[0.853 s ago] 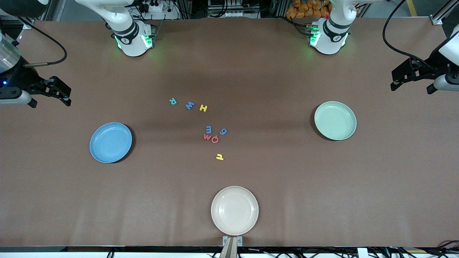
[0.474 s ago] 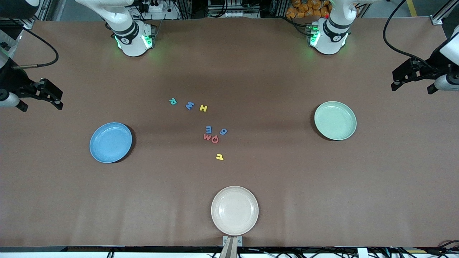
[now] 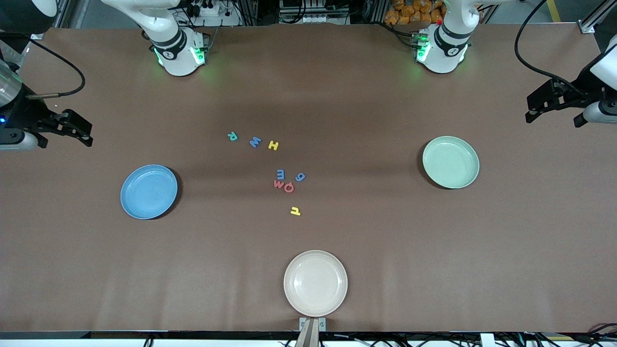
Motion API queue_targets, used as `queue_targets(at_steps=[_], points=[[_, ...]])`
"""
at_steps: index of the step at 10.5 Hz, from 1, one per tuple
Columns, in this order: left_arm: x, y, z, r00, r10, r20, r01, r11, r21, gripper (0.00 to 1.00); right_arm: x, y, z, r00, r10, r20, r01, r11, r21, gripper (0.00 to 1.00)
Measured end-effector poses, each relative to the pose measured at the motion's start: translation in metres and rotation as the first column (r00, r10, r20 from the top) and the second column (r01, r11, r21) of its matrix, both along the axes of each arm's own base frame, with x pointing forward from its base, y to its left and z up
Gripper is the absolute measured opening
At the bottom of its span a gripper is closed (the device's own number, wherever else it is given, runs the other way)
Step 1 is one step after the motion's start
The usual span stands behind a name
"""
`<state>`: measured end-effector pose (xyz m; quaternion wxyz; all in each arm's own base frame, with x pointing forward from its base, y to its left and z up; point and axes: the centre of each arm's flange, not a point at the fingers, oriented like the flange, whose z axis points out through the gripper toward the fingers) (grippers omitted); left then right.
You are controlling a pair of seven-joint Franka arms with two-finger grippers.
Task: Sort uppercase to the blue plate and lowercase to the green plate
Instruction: 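Move the right gripper toward the letters while the left gripper moves out, then lower the right gripper over the teal letter R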
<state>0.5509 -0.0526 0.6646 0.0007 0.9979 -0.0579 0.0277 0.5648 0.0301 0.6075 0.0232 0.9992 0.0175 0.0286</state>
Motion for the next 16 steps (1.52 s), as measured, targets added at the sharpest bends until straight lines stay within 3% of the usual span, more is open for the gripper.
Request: queue_targets(at_steps=[5,11,13,16], points=[[0.007,0.001,-0.014,1.0,0.002,-0.026,-0.002,1.0,0.001,1.0,-0.014,0.101,-0.045,0.999,0.001,-0.042,-0.001,1.0,-0.006,1.0],[0.049,0.017,-0.098,0.987,0.035,-0.156,-0.034,0.999,0.008,1.0,-0.035,0.157,-0.099,0.998,0.007,-0.055,-0.009,1.0,-0.028,1.0],[0.064,0.032,-0.124,0.984,0.059,-0.166,-0.059,0.998,0.007,1.0,-0.043,0.172,-0.141,0.999,0.027,-0.031,-0.027,1.0,-0.014,1.0],[0.085,0.039,-0.168,0.98,0.07,-0.187,-0.07,0.998,0.006,1.0,-0.069,0.2,-0.217,0.998,0.041,-0.046,-0.041,0.999,-0.001,1.0]])
